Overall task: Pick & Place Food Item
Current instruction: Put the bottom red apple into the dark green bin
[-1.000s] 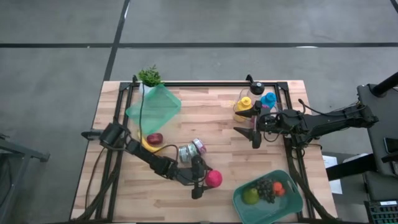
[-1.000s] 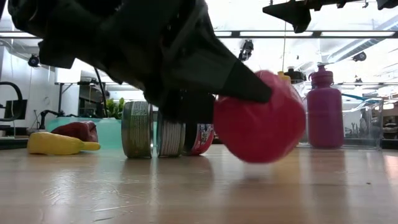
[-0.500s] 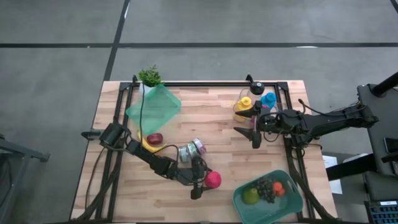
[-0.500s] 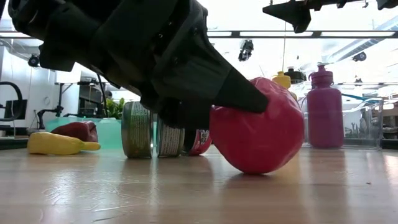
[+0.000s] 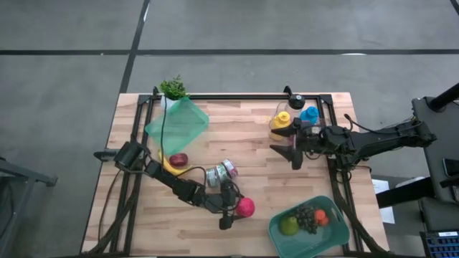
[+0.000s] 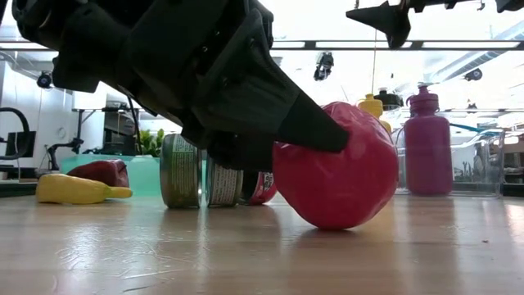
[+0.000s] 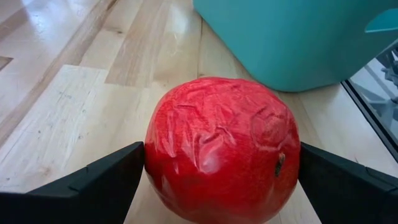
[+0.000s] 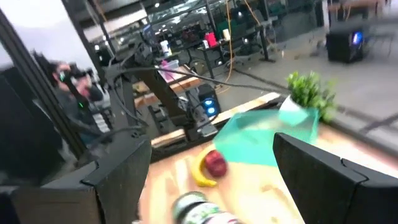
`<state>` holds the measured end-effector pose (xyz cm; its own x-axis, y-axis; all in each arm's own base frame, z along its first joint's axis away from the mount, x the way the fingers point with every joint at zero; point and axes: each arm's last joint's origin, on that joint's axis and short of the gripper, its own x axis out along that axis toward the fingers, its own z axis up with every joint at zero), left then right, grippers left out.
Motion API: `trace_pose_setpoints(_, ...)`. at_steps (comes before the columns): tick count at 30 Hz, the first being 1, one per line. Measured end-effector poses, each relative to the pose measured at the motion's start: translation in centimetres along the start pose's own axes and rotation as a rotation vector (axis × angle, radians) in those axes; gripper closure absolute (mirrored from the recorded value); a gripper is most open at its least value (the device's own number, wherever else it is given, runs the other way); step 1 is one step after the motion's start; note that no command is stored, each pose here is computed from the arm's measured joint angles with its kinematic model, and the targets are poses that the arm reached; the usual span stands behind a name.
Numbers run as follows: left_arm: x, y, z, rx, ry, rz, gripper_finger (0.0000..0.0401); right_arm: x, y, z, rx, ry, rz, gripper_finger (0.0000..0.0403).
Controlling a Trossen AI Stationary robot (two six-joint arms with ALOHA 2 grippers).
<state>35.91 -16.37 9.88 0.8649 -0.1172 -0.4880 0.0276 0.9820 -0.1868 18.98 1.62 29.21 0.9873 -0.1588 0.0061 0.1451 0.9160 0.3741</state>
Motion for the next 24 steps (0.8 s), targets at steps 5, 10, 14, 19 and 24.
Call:
trace_pose_setpoints(5,0.0,0.0,0.0,0.000,0.002,-0.002,0.0001,0.0,0.0,0.0,0.280,0.000,0.000,0.0069)
trace_pose_setpoints(10,0.0,0.0,-0.1,0.001,0.004,-0.002,0.0001,0.0,-0.1,-0.1,0.432,0.009,-0.011,0.0069)
trace_pose_setpoints(14,0.0,0.0,-0.1,0.001,0.006,-0.001,0.0001,0.3,-0.1,-0.4,0.456,0.021,-0.016,0.0069)
trace_pose_setpoints(19,0.0,0.0,-0.1,0.002,0.007,-0.001,0.0001,1.1,0.4,-1.5,0.619,0.143,0.053,0.0069)
trace_pose_setpoints(24,0.0,0.0,-0.1,0.003,0.008,-0.001,0.0001,2.1,1.4,-3.8,0.642,0.265,0.047,0.0069)
